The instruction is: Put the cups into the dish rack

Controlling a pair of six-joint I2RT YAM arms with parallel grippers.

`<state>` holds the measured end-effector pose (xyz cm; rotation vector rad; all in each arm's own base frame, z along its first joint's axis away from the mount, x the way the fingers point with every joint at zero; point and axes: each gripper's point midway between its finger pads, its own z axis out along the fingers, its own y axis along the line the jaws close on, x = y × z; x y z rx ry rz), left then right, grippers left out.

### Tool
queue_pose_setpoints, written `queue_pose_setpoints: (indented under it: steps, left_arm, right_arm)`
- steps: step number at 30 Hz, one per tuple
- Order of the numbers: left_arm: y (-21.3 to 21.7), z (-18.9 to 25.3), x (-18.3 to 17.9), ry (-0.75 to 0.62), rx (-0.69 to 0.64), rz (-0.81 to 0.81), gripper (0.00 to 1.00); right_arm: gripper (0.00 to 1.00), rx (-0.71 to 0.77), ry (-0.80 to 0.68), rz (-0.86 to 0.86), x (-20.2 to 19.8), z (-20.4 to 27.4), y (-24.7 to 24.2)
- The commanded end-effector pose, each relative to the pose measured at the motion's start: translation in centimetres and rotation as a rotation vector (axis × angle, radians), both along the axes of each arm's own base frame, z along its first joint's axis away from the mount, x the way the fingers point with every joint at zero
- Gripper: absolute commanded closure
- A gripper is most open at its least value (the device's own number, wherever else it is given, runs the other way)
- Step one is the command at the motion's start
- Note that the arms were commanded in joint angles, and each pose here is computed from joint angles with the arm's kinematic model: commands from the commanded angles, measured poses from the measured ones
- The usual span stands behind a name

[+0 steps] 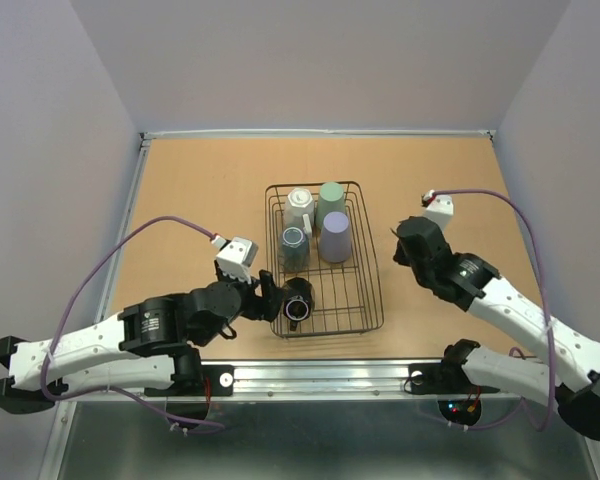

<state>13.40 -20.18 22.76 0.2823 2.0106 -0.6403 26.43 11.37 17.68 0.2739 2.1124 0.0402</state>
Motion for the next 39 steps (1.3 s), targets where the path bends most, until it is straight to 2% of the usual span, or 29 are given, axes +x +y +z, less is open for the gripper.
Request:
queue_pose_setpoints:
  steps: [1, 3, 4, 8, 11, 14, 15, 17, 19, 26, 27, 29, 39]
  left_arm:
    - [-1.5, 0.9, 1.6, -0.034, 0.053, -0.012, 0.22]
    - [-1.7, 1.2, 2.7, -0.044, 0.103, -0.024, 0.22]
    - [-1.2, 1.8, 4.5, -0.044, 0.12, 0.026, 0.22]
    - [-1.0, 4.8, 7.3, -0.083, 0.092, 0.055, 0.22]
    - [-1.7, 7.6, 7.9, -0.127, 0.012, 0.048, 0.21]
    - [-3.8, 10.2, 6.7, -0.177, -0.133, -0.066, 0.2]
    - [-5.1, 12.0, 5.9, -0.212, -0.219, -0.141, 0.18]
    - [-5.7, 12.8, 4.7, -0.229, -0.305, -0.198, 0.16]
    - [-6.3, 14.0, 3.8, -0.253, -0.386, -0.253, 0.13]
    - [-7.7, 15.1, 2.2, -0.274, -0.501, -0.356, 0.11]
    - [-7.8, 15.5, 1.9, -0.286, -0.527, -0.372, 0.09]
    - [-8.0, 16.1, 1.1, -0.308, -0.585, -0.414, 0.07]
    - [-9.6, 16.3, 0.2, -0.314, -0.675, -0.505, 0.06]
  right_arm:
    - [1.0, 0.164, -0.205, 0.108, 0.6, 9.5, 1.9]
    - [1.0, 0.218, -0.281, 0.197, -0.1, 12.5, 2.7]
    - [1.0, 0.268, -0.317, 0.267, -0.5, 14.1, 3.9]
    - [1.0, 0.384, -0.44, 0.4, -2.1, 19.2, 5.4]
    - [1.0, 0.493, -0.525, 0.499, -3.6, 21.9, 6.7]
    - [1.0, 0.609, -0.598, 0.616, -5.4, 23.7, 8.2]
    - [0.99, 0.639, -0.611, 0.641, -5.9, 24.0, 8.4]
    - [1.0, 0.703, -0.684, 0.723, -7.6, 25.2, 8.8]
    - [1.0, 0.761, -0.743, 0.785, -9.2, 26.0, 8.8]
    - [1.0, 0.959, -0.852, 0.981, -13.6, 27.2, 9.3]
    - [1.0, 0.999, -0.816, 0.983, -13.5, 26.1, 9.7]
    - [1.0, 1.058, -0.834, 1.014, -14.3, 26.4, 9.6]
    - [1.0, 1.204, -0.843, 1.066, -16.1, 25.1, 9.1]
